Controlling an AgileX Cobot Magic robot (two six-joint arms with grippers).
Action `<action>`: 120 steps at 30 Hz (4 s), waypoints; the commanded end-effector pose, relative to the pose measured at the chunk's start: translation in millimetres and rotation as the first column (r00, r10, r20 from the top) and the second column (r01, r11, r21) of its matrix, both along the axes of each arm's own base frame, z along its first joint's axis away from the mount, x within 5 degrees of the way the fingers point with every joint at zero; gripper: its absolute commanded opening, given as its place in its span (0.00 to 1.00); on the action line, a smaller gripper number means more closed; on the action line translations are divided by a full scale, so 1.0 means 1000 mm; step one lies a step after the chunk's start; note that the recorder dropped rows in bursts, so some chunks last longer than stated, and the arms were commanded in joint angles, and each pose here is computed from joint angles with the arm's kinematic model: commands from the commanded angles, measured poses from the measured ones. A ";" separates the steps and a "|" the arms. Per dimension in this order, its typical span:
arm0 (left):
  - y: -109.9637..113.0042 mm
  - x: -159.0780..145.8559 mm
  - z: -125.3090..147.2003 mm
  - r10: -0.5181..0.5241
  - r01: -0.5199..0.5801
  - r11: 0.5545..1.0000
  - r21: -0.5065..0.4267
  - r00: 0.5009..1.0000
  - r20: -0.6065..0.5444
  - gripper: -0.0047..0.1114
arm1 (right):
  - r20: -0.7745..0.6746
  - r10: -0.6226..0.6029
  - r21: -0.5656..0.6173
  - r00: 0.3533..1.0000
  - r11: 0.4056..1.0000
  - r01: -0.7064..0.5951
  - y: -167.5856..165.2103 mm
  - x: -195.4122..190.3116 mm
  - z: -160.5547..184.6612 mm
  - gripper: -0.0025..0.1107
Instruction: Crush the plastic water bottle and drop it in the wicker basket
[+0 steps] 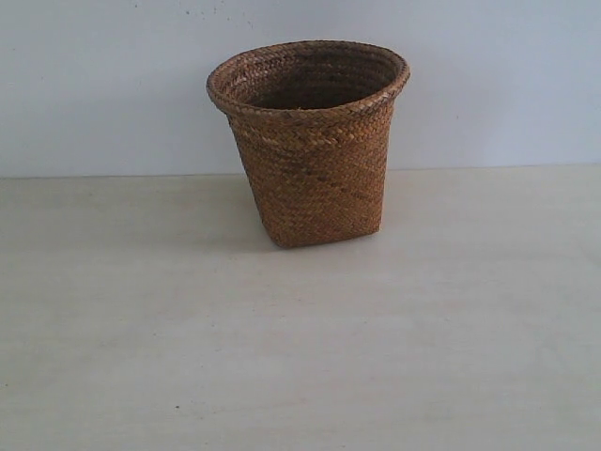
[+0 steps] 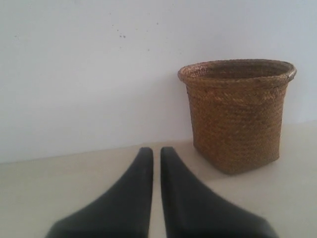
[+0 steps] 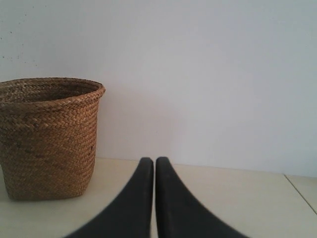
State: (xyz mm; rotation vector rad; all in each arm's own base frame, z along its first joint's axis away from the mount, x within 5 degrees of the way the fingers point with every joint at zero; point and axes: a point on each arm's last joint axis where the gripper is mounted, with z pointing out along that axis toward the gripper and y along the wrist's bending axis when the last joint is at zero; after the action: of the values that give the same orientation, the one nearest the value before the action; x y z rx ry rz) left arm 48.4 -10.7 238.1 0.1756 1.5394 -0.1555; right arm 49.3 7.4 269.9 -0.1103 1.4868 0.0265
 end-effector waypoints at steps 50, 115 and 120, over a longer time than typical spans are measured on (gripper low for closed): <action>0.006 0.006 -0.050 0.139 -0.141 0.990 0.010 0.966 -0.219 0.08 | -0.030 -0.007 0.067 1.000 0.998 0.009 -0.001 0.000 -0.003 0.02; 0.006 0.006 -0.050 0.139 -0.141 0.990 0.009 0.966 -0.218 0.08 | -0.316 -0.039 0.049 0.948 0.997 0.057 -0.004 0.005 -0.086 0.02; 0.006 0.006 -0.050 0.139 -0.141 0.990 0.009 0.966 -0.216 0.08 | -0.316 -0.039 0.049 0.948 0.997 0.057 -0.004 0.005 -0.086 0.02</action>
State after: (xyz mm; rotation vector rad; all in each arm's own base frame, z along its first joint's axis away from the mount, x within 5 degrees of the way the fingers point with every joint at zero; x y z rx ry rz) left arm 54.7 -4.6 188.5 0.0540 1.7662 -0.0678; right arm 54.0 3.6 183.2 -0.0106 1.8167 0.0603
